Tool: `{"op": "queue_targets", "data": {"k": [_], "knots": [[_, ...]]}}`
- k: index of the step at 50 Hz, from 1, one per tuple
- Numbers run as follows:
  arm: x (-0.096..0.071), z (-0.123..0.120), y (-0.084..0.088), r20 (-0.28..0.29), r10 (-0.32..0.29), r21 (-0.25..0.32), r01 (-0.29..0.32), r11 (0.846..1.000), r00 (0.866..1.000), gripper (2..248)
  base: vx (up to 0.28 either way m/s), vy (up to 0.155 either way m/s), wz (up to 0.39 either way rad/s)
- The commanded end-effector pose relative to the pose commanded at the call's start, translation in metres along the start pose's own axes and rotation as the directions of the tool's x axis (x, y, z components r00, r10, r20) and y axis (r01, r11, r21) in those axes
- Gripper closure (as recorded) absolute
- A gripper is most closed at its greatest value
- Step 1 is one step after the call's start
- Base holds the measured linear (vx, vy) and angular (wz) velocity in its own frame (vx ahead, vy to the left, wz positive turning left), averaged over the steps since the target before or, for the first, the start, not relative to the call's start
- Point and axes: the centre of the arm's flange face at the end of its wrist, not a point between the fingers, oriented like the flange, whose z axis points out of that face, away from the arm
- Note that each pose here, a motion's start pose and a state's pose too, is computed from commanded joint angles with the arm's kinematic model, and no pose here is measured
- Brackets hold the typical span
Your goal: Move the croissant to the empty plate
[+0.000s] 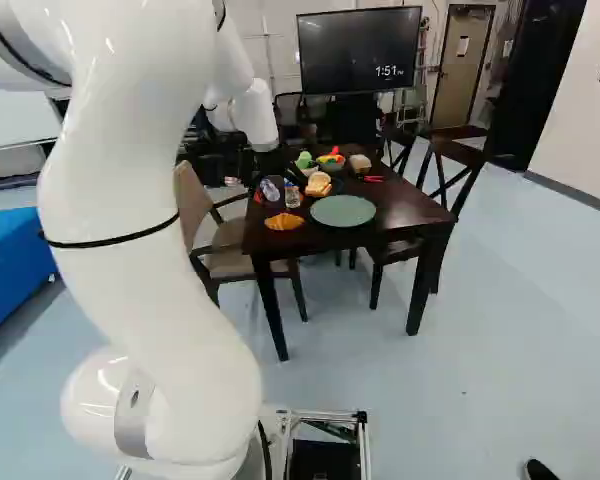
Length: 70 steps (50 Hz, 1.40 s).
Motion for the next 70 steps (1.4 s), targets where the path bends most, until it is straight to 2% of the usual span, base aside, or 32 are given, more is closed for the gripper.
{"op": "queue_targets", "data": {"k": [7, 18, 29, 38, 46, 54, 62, 70], "knots": [[0.007, 0.0031, -0.0001, 0.009, 0.0, 0.0, 0.0, 1.0, 1.0, 3, 0.0, 0.0, 0.0], [0.0072, 0.0031, -0.0001, 0.009, -0.006, 0.0, 0.006, 1.0, 1.0, 3, 0.0, 0.0, 0.0], [0.0072, 0.0031, -0.0001, 0.009, -0.097, 0.001, 0.097, 0.995, 0.995, 3, 0.0, 0.0, 0.0], [0.0072, 0.0031, -0.0001, 0.009, -0.189, 0.002, 0.189, 0.982, 0.982, 3, 0.0, 0.0, 0.0], [0.0072, 0.0031, -0.0001, 0.009, -0.271, 0.003, 0.271, 0.963, 0.963, 3, 0.0, 0.0, 0.0], [0.0072, 0.0031, -0.0001, 0.009, -0.351, 0.003, 0.351, 0.937, 0.936, 3, 0.0, 0.0, 0.0], [0.0072, 0.0031, -0.0001, 0.008, -0.428, 0.004, 0.428, 0.904, 0.904, 3, 0.0, 0.0, 0.0], [0.0072, 0.0031, -0.0001, 0.008, -0.504, 0.005, 0.504, 0.864, 0.864, 3, 0.0, 0.0, 0.0]]}}
